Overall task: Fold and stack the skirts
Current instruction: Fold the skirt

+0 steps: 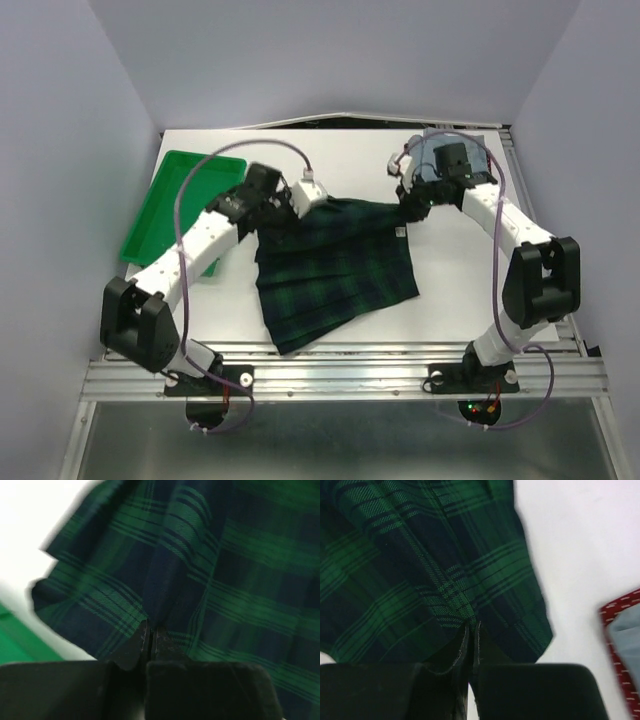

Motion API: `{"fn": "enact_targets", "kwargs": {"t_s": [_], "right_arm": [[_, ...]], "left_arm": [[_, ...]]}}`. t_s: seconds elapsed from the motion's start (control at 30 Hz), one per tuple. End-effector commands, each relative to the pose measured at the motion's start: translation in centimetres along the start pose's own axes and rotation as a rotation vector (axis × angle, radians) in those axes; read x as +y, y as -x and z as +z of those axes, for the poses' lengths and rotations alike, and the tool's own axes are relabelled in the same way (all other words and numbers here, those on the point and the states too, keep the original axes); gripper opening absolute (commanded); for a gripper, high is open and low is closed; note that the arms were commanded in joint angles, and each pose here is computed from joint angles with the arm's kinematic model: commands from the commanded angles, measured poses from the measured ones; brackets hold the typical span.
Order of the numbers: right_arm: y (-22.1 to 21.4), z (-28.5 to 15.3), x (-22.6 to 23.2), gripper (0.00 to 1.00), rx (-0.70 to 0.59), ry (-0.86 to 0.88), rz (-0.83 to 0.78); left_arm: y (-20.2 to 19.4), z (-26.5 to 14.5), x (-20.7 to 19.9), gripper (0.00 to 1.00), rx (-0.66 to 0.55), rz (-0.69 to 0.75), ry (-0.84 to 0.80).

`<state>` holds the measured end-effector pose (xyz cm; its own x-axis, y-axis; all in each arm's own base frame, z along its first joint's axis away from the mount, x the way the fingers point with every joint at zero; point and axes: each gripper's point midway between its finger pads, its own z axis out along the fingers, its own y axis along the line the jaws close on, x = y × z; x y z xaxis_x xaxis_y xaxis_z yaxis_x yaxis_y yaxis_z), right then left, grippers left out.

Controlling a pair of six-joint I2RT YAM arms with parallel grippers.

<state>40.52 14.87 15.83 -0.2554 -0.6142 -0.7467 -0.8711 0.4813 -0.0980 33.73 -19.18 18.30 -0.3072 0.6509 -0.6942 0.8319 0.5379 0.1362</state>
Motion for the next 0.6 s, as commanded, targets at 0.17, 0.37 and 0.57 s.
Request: {"fn": "enact_targets", "kwargs": {"t_s": [0.17, 0.37, 0.57], "right_arm": [[-9.0, 1.5, 8.9, 0.01, 0.131, 0.121, 0.011], [-11.3, 3.5, 10.1, 0.01, 0.193, 0.096, 0.065], [-11.0, 4.4, 5.8, 0.01, 0.235, -0.067, 0.079]], "left_arm": [[-11.5, 2.8, -8.8, 0.00, 0.282, 0.051, -0.033], [-13.0, 5.0, -6.3, 0.00, 0.332, 0.043, 0.120], [-10.9, 6.6, -4.2, 0.00, 0.303, 0.015, 0.189]]}}
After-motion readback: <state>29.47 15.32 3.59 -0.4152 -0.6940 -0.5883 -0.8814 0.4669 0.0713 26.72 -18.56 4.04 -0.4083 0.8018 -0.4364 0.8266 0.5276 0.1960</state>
